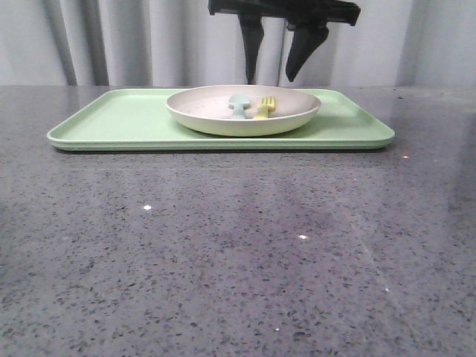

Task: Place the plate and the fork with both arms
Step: 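Move the right gripper down over the yellow fork on the plate, then close the right gripper on the yellow fork handle, then lift the yellow fork out of the plate with the right gripper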

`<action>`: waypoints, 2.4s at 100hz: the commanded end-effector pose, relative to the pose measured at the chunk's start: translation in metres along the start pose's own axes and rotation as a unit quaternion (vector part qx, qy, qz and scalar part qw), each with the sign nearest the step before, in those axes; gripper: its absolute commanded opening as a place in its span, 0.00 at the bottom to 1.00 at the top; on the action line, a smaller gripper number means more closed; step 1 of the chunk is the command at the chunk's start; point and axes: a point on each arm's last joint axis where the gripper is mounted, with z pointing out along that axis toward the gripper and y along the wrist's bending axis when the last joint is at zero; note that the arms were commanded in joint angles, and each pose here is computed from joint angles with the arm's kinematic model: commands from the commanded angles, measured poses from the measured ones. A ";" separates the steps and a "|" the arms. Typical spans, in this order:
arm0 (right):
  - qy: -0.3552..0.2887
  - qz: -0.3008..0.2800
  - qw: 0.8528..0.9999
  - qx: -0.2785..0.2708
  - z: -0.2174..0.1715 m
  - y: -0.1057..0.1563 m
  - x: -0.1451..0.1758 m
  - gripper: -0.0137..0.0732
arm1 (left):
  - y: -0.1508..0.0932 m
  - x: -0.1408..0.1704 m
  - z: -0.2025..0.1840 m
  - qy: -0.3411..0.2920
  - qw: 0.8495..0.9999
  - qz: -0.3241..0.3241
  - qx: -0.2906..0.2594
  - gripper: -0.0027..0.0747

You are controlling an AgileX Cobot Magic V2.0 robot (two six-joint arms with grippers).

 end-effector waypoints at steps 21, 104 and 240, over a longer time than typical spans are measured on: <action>-0.033 0.007 0.999 -0.003 -0.017 -0.001 -0.008 0.65 | -0.003 -0.012 -0.006 -0.041 0.999 -0.011 0.012 0.46; -0.002 0.010 1.000 -0.002 0.010 0.000 -0.004 0.30 | -0.004 -0.012 -0.006 -0.040 0.999 -0.014 0.015 0.46; -0.039 0.024 0.999 0.023 -0.055 -0.025 -0.011 0.24 | -0.004 -0.013 -0.006 -0.042 0.999 -0.014 0.015 0.45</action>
